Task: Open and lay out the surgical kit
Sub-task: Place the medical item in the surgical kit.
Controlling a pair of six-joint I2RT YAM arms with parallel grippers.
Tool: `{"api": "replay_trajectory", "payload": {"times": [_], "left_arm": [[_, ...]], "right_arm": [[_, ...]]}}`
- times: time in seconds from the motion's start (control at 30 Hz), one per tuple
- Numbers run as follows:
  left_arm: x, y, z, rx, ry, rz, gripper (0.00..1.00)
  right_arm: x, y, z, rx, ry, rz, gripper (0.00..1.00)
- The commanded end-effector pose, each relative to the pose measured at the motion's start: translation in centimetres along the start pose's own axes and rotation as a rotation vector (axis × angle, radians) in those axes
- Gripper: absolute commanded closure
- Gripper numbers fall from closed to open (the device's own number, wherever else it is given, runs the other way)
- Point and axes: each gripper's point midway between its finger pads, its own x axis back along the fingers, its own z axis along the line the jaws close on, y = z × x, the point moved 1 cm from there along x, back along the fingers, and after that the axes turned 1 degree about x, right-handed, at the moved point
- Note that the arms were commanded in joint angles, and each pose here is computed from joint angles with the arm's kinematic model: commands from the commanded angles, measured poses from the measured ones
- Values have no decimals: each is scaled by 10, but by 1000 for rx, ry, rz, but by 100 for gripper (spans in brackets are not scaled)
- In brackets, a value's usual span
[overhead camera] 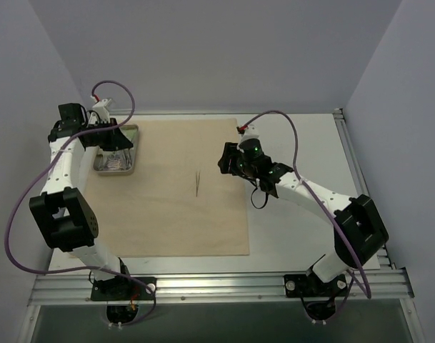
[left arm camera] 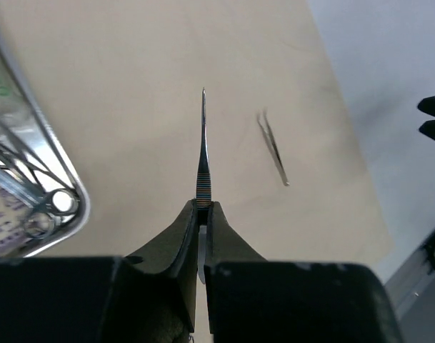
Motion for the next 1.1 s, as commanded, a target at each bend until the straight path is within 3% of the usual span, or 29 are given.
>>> {"api": "replay_trajectory", "payload": {"times": [0.0,0.23,0.37,0.57,0.9,1.07], "left_arm": [[7,0,-51,-18,-192,-48,98],[-5,-26,-101,-37,-152,-68,98],[-5,-27,-126,-71,-131,-92,98],[-17,-33,-124,-55,-76,-66,98],[-28,-40,-125,-59,-72,-43,98],[-32,-39,-124,-58,-72,-38,98]], "right_arm": [[24,36,50,-12,103,-128,50],[31,43,118,-127,241,-192,50],[16,32,152,-195,351,-165,50],[11,39,192,-282,473,-208,51],[4,52,204,-341,528,-252,54],[-9,47,211,-375,573,-200,54]]}}
